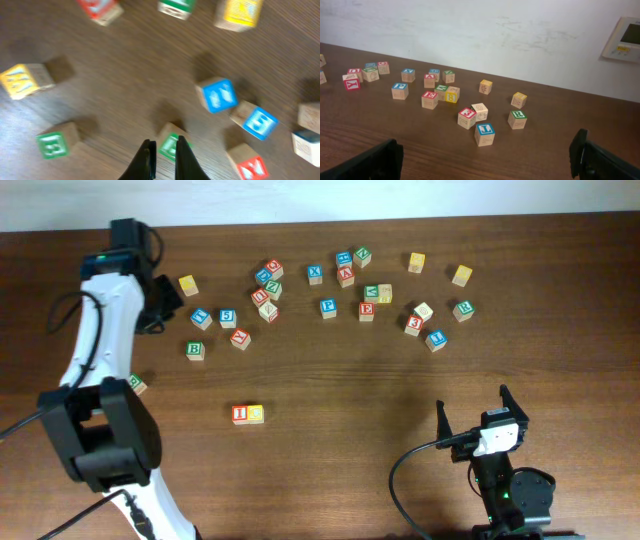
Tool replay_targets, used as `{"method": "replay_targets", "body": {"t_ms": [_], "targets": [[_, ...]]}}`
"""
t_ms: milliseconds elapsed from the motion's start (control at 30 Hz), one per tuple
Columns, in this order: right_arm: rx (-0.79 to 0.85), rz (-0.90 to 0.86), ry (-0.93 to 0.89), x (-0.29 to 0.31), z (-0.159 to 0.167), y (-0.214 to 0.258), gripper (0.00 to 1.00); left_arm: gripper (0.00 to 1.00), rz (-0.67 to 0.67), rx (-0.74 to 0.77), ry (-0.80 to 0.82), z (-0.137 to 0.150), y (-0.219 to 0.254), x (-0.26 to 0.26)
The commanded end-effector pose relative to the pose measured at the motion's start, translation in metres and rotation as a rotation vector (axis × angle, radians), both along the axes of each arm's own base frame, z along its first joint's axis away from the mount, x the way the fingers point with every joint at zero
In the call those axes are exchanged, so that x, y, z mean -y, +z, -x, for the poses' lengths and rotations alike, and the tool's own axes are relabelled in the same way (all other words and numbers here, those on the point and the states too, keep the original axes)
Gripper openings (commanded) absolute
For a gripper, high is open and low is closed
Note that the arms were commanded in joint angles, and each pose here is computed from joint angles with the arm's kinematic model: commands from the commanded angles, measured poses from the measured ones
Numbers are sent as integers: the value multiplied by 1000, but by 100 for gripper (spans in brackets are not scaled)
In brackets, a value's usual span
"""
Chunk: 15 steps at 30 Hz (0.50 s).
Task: Spell out ICRA
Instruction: 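Lift the left gripper and move it left over the blocks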
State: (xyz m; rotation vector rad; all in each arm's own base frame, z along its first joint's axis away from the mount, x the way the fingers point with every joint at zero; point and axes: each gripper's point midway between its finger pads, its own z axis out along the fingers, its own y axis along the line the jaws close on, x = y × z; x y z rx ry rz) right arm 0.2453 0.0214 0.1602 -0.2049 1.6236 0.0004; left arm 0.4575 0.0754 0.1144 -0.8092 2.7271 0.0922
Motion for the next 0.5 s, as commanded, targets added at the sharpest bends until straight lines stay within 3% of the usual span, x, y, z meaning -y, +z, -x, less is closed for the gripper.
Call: {"method": "replay_targets", "body": {"t_ms": [0,133,200,233,267,300,467], "targets": [[-5,-2,-14,3,0,-2,98,9,9,-10,43,5,-1,-22],[-5,-2,-14,3,0,-2,98,4,11,-16,75,10,-2,-36],[-5,-2,-14,3,0,-2,98,6,12,-25,82,13,-2,-38],[-5,-2,-14,3,0,-2,98,15,13,-30,85,14,-3,-39],[-5,-2,-14,3,0,-2,98,43,14,-35,85,15,-3,-39],[-5,-2,-14,3,0,-2,98,99,14,-37,84,16,-3,-39],[-5,-2,-14,3,0,-2,98,99,14,-37,84,16,-3,-39]]}}
